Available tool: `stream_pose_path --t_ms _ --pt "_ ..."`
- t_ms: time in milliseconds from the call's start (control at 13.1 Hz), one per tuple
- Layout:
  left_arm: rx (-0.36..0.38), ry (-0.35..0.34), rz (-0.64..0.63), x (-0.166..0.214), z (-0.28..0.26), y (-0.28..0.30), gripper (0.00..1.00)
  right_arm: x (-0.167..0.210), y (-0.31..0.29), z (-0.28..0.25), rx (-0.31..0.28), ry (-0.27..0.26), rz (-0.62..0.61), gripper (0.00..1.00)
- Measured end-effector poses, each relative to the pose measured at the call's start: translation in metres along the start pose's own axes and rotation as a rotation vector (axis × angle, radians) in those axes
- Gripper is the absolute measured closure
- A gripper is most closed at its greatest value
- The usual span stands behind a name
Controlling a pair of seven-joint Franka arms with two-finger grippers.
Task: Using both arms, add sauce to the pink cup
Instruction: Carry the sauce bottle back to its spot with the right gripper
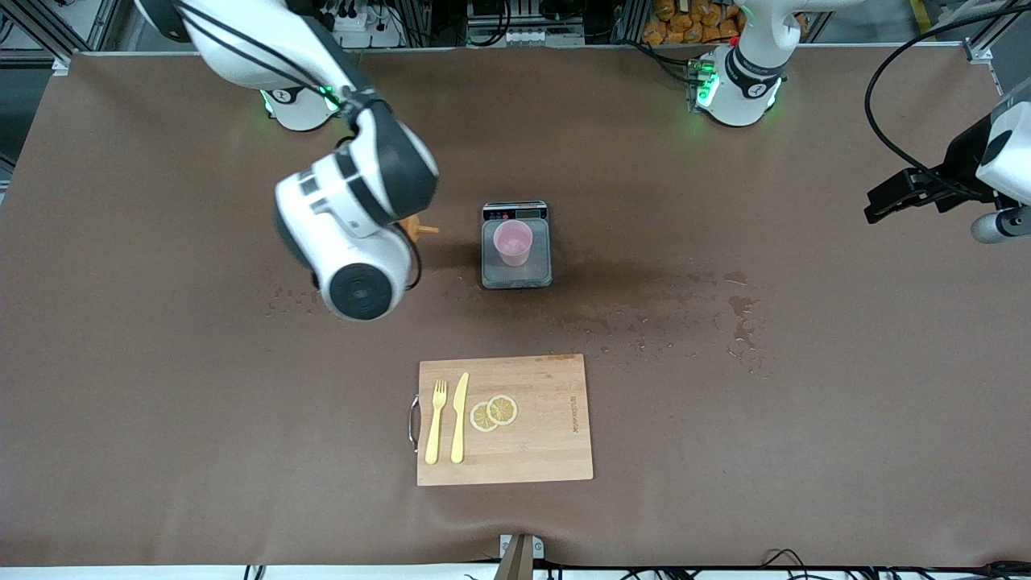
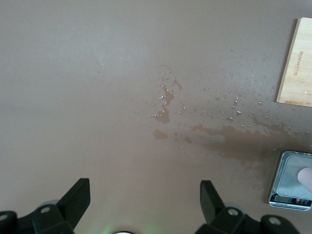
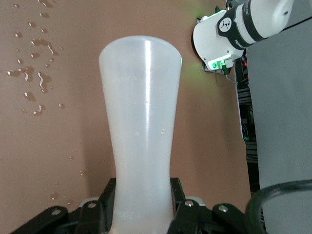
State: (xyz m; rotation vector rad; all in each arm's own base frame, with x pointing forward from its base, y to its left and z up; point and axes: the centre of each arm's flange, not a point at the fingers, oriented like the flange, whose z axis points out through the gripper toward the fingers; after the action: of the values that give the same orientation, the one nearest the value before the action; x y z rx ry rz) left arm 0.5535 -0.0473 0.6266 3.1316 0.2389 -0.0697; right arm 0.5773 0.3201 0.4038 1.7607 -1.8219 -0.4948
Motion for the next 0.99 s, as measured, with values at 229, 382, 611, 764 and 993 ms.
stream_pose_path --t_ms 229,382,611,764,993 --pt "0.0 0.0 0.0 0.0 0.0 0.0 0.0 0.038 0.001 -0.025 -0.008 -0.113 -0.081 0.52" --pt "0.0 0.0 -0.001 0.0 0.0 0.0 0.0 0.082 0.0 -0.042 -0.023 -0.198 -0.143 0.52" --pt "0.0 0.0 -0.001 0.0 0.001 0.0 0.0 0.157 -0.013 -0.055 -0.048 -0.355 -0.231 0.52" --pt "0.0 0.001 -0.001 0.0 0.001 0.0 0.0 0.203 -0.021 -0.055 -0.052 -0.43 -0.296 0.52" --pt "-0.001 0.002 -0.001 0.001 0.001 0.0 0.0 0.263 -0.03 -0.051 -0.031 -0.512 -0.405 0.52"
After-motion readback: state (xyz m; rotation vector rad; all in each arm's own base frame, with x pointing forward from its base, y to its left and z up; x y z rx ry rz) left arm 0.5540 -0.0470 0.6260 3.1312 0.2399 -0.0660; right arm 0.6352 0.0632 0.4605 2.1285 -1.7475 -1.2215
